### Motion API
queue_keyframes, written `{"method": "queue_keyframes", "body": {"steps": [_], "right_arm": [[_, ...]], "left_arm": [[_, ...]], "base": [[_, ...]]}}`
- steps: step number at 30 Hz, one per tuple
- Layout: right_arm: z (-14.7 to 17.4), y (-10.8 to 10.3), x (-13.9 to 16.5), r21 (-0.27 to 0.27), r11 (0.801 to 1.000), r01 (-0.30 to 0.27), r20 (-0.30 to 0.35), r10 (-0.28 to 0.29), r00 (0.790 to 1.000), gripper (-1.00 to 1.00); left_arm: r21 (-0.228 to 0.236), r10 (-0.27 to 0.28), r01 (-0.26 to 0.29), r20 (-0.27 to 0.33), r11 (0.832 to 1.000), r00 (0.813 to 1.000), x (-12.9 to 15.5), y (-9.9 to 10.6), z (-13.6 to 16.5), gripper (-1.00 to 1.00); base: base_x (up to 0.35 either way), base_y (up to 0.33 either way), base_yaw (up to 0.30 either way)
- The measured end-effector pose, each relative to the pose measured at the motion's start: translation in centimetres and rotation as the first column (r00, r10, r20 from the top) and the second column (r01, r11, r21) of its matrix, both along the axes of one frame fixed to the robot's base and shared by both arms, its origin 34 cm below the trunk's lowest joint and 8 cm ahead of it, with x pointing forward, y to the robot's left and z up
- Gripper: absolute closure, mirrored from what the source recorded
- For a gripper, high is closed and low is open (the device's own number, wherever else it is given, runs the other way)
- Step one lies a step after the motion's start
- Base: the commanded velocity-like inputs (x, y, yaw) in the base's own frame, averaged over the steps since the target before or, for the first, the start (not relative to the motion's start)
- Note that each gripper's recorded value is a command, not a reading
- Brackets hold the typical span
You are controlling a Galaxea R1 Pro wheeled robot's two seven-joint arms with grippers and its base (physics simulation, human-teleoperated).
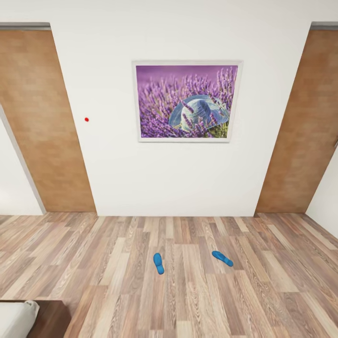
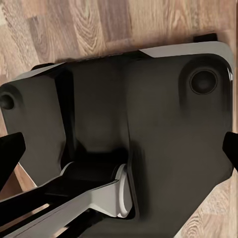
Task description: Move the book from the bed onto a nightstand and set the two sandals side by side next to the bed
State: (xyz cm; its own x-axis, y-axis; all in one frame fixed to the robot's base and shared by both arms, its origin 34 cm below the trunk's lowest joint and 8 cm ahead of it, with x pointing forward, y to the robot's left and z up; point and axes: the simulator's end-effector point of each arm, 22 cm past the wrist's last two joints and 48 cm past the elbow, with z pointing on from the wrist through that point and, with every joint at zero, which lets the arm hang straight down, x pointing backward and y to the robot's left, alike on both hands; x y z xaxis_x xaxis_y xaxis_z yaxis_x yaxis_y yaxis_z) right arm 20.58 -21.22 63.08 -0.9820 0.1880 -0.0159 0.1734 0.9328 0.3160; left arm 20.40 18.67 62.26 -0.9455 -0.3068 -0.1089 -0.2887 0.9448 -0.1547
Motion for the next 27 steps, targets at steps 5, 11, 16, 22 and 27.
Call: {"method": "queue_keyframes", "body": {"steps": [5,11,16,22,27], "right_arm": [[0.00,0.01,0.00,0.000,1.000,0.000,0.000,0.000,1.000,-1.00],[0.00,0.00,-0.01,-0.001,1.000,0.000,0.000,0.000,1.000,-1.00],[0.00,0.01,0.00,0.000,1.000,0.001,0.000,-0.001,1.000,-1.00],[-0.01,-0.01,0.01,-0.001,1.000,0.001,0.000,-0.001,1.000,-1.00],[0.00,0.00,0.00,-0.001,1.000,0.000,0.000,0.000,1.000,-1.00]], "left_arm": [[0.000,0.000,0.000,0.000,1.000,1.000,0.00,0.00,0.00,-1.00],[-0.001,0.000,0.000,0.000,1.000,1.000,0.00,-0.05,0.01,-1.00],[-0.001,0.000,0.000,0.000,1.000,1.000,0.00,-0.08,0.01,-1.00],[-0.001,0.000,0.000,0.000,1.000,1.000,0.00,-0.10,0.01,-1.00],[-0.001,0.000,0.000,0.000,1.000,1.000,0.00,-0.09,0.01,-1.00]], "base": [[0.155,-0.083,0.000],[0.155,-0.083,0.000],[0.156,-0.084,0.000],[0.156,-0.083,0.000],[0.156,-0.084,0.000]]}}
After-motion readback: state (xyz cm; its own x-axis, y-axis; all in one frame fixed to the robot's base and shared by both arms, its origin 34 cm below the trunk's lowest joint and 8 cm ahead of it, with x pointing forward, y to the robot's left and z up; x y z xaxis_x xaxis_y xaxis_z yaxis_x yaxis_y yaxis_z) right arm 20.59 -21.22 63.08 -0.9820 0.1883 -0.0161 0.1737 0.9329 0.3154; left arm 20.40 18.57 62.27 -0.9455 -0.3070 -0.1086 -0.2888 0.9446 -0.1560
